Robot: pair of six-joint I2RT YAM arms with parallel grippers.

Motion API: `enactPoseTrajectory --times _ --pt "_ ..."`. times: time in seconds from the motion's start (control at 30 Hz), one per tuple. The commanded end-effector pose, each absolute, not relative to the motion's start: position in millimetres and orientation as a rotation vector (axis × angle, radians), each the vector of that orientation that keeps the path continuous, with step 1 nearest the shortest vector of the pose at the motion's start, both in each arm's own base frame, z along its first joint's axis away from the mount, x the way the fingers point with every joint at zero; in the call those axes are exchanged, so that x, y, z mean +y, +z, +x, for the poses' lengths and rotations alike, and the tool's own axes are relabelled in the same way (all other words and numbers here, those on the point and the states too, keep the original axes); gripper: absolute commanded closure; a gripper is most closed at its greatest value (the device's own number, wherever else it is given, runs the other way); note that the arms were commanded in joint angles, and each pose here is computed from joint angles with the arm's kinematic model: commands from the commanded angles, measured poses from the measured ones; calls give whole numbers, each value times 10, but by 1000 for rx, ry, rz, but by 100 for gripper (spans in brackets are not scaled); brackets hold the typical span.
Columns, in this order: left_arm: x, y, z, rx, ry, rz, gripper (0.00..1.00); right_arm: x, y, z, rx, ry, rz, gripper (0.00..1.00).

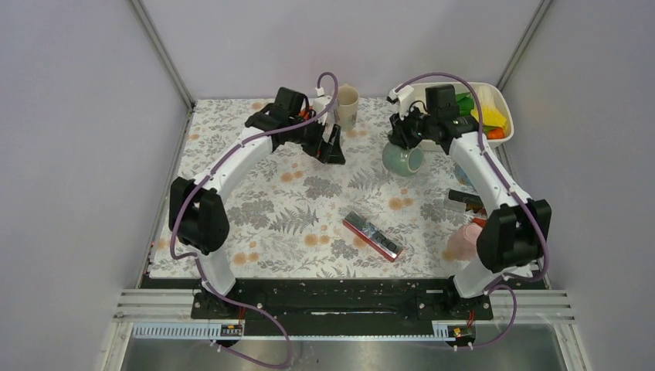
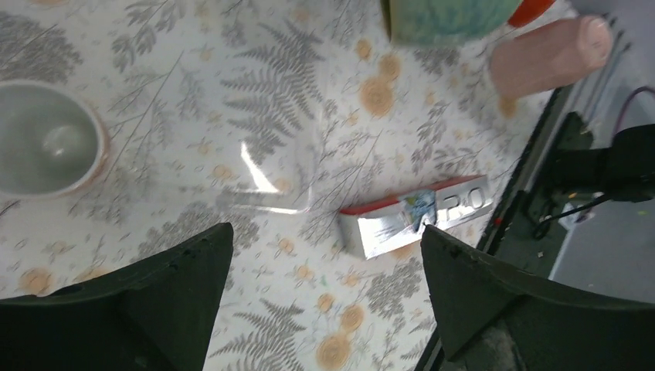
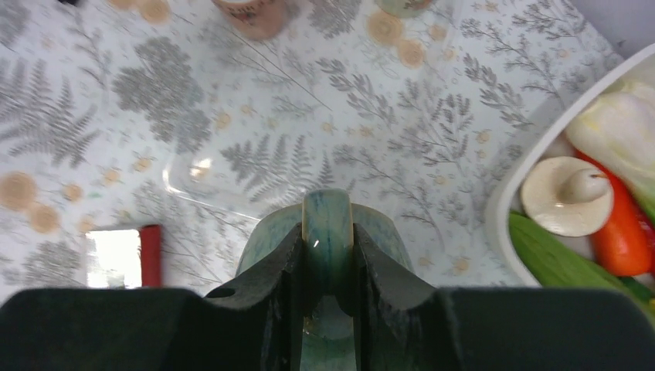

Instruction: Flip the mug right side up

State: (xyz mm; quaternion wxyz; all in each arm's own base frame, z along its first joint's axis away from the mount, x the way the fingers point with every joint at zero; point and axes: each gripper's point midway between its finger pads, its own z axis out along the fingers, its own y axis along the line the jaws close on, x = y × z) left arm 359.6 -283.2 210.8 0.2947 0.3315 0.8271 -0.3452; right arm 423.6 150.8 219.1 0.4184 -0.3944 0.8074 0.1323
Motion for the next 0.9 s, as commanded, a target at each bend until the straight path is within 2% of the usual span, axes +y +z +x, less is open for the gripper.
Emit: enactPoseTrajectory --times 0.0,0.23,0.33,0.6,0.67,0.77,0.87 --pt "-3261 2554 3684 2021 -1233 841 3 1875 3085 4085 1744 574 -778 100" --pt "-3541 2783 3514 1867 -1335 1017 2 2041 3600 3858 1609 789 -618 100" --pt "-3636 2847 3416 1826 -1398 1047 6 2068 3676 3829 1584 829 -590 100" --pt "-3820 3032 3340 1754 -1550 1031 8 2123 3835 3767 1533 883 -579 100" --pt "-3848 3007 3248 1749 -1591 1062 12 2127 3874 3755 1522 893 -570 100" --pt "-3878 3006 3090 1726 -1660 1120 24 2137 3923 3765 1503 910 -550 100" --pt "-3911 3078 3049 1703 -1689 1129 44 2156 3934 3779 1495 938 -529 100"
